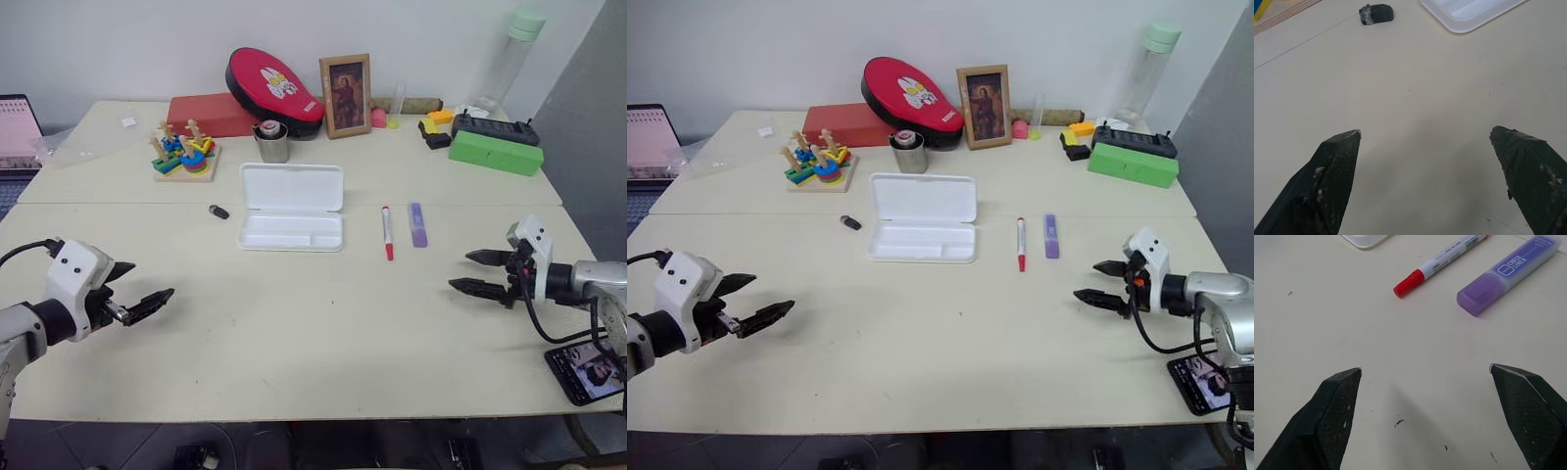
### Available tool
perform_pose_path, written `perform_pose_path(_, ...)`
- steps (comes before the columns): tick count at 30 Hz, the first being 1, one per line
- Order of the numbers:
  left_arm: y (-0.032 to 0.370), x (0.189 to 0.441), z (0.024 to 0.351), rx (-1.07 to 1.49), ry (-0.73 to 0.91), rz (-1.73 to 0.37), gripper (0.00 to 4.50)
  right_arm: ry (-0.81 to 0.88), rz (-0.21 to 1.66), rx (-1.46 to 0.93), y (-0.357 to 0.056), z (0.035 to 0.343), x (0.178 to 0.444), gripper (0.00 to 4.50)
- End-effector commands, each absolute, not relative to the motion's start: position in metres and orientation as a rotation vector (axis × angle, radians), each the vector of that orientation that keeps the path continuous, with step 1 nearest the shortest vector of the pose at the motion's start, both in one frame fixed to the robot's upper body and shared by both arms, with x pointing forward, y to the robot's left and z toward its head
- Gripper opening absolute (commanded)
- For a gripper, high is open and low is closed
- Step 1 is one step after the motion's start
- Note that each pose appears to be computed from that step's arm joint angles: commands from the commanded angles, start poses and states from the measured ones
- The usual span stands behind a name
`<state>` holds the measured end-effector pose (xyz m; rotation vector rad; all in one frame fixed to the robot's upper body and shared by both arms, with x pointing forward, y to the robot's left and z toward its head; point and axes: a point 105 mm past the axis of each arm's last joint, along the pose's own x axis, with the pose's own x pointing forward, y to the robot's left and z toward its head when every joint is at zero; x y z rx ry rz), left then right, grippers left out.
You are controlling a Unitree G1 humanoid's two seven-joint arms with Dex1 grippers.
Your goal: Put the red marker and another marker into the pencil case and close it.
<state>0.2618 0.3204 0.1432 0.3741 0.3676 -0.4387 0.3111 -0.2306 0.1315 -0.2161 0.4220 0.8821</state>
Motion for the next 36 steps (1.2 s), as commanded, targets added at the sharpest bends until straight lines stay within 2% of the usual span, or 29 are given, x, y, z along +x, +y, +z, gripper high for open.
perform_pose_path(1,0.317,0.261,0.151,0.401,0.363,-0.468,4.50,0.387,0.893,-0.245,-0.230,0.144,0.312,4.40)
perform_pose_path(14,0.309,0.271,0.135,0.396,0.395,-0.494,4.50,0.390,0.919,-0.213,-0.217,0.135,0.313,4.40)
perform_pose_path(31,0.307,0.269,0.127,0.375,0.409,-0.511,4.50,0.396,0.923,-0.236,-0.218,0.135,0.308,4.40)
perform_pose_path(34,0.304,0.269,0.127,0.367,0.402,-0.522,4.50,0.368,0.960,-0.237,-0.209,0.142,0.309,4.40)
perform_pose_path(36,0.295,0.268,0.135,0.335,0.367,-0.560,4.50,0.317,1.027,-0.250,-0.187,0.152,0.310,4.40)
